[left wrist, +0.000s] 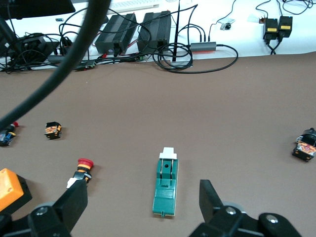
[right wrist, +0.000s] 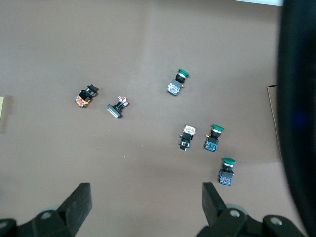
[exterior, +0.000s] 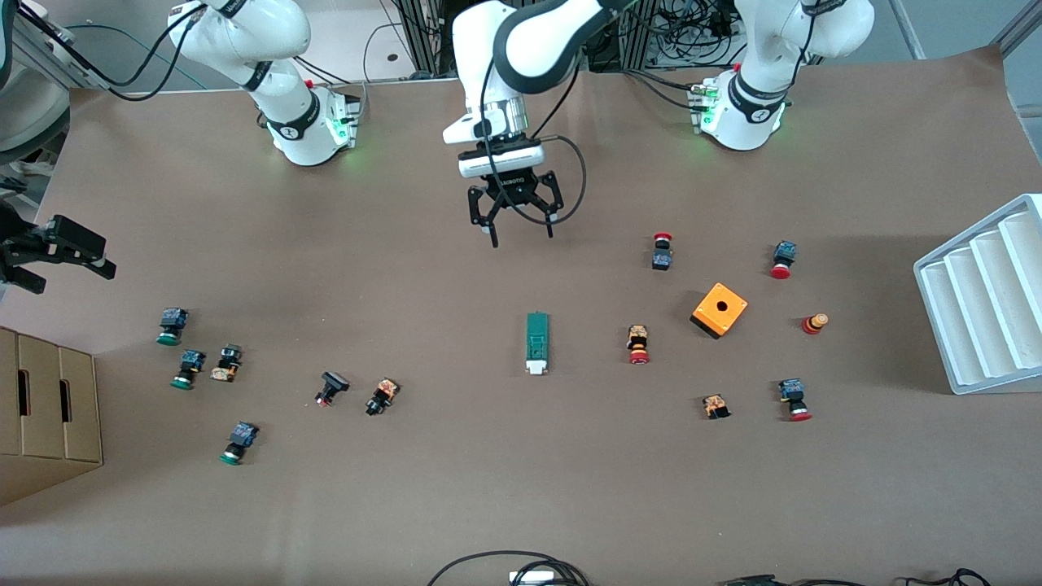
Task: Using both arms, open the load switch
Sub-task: 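Position the open left gripper above the green switch body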
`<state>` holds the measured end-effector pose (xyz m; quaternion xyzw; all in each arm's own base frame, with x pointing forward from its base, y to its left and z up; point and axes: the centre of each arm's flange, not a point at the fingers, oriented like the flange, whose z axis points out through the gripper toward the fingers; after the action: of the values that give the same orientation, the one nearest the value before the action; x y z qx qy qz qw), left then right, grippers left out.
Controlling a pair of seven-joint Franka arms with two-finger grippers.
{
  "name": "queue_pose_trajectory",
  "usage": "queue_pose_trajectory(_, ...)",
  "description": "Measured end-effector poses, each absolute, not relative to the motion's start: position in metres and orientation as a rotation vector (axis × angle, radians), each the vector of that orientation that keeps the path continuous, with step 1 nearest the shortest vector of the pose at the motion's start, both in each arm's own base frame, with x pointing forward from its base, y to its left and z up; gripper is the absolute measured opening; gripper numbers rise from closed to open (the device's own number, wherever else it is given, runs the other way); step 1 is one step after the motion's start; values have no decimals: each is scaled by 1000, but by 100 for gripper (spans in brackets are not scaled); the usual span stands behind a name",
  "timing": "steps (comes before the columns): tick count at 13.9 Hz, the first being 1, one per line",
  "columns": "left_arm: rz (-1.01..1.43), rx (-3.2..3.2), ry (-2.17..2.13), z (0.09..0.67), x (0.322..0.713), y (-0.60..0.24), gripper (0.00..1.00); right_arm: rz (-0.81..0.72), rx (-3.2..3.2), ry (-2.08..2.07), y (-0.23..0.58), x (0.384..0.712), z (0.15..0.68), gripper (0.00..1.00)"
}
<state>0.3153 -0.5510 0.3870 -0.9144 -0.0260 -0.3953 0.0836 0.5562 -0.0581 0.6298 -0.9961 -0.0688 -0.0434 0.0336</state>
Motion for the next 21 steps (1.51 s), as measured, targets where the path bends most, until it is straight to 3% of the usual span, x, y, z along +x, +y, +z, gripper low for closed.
queue_pose_trajectory(4,-1183,-2690,-84,382,320,-546,100,-131,-3064,-212,-58,556,630,100)
queue_pose_trajectory(8,-1346,-2577,36,367,322,-539,100,-125,-3064,-212,-58,556,629,100)
queue_pose_trajectory(21,-1577,-2698,-417,352,291,-554,100,-114,-3063,-211,-59,555,628,100)
